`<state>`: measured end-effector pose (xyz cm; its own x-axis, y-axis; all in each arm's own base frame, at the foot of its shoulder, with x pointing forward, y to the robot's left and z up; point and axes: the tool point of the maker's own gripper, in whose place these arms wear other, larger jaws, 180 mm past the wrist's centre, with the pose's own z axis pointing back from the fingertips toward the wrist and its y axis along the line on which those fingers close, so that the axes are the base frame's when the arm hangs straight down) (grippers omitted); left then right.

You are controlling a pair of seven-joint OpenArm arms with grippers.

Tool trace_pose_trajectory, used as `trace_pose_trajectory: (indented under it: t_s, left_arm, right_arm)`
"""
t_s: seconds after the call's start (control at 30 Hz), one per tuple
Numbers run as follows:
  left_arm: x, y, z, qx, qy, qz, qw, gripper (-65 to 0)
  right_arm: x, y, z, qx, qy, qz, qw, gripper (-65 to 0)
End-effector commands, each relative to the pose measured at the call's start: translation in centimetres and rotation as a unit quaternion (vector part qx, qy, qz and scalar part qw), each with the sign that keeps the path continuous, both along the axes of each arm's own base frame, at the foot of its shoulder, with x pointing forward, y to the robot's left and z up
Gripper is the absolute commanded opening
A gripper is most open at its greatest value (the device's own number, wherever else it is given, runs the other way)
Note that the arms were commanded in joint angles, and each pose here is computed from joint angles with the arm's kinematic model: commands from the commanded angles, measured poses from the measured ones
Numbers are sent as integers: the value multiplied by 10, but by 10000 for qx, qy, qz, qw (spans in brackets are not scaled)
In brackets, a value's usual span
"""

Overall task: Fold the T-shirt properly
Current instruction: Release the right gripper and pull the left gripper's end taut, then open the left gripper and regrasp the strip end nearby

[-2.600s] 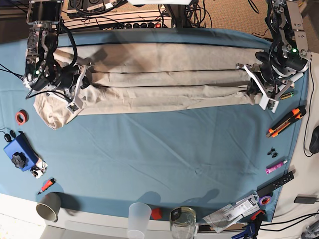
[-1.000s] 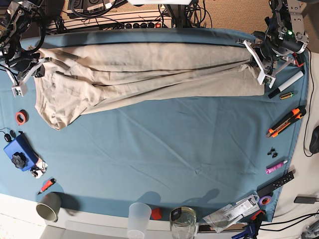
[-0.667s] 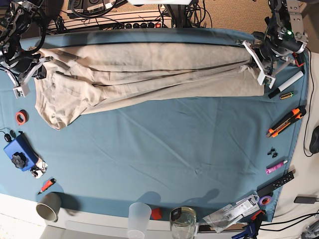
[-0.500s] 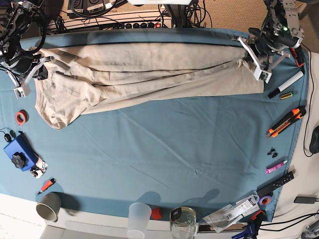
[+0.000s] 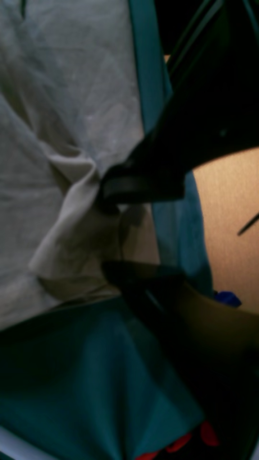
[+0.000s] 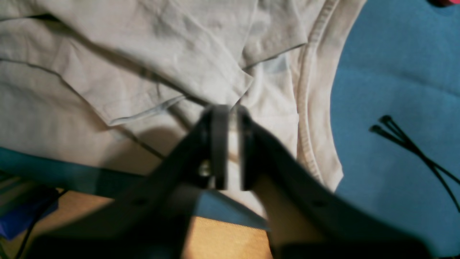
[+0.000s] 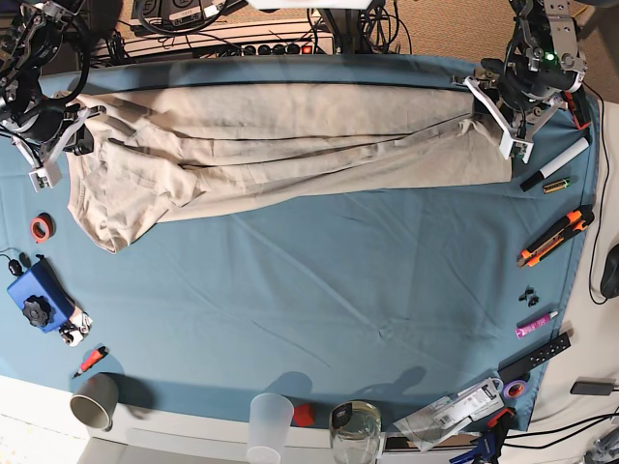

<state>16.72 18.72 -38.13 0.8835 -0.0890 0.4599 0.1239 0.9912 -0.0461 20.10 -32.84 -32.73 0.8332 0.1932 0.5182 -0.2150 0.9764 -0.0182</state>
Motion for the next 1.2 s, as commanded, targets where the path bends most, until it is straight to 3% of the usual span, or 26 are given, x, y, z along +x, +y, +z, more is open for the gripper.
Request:
trace_pose_trajectory:
  t_s: [0.0,0.07,0.33,0.57,0.77,0.87,0.97,1.17]
  left_arm:
    - [6,2,11,69,-209,-37,9998,-362]
    - [10,0,19,111,-332,-80,9994,-362]
    - [12,-5,69,463,-1163,-162,9920,-362]
    - [35,-1,88,587,-1868,-107,9806,-362]
    - [39,17,34,463,-1205,203,9914,-327]
    - [39,10,15,31,-813,267,9963,-328]
    - [38,0,-1,-404,-558,209,9974,-328]
    - [11,9,-55,-553,596,458,9956,-328]
  right_arm:
    - [11,-3,15,-75,-310,53,9995,-518]
    - [15,-2,18,-46,-447,59,9990,-478]
    - [38,14,39,416,-1152,172,9923,-478]
    - [60,8,58,251,-1486,143,9885,-478]
    - [58,4,55,167,-1389,38,9902,-478]
    - [57,0,53,67,-1339,4,9910,-478]
    - [57,0,53,59,-1334,2,9910,-478]
    - [57,0,53,59,-1334,0,9910,-478]
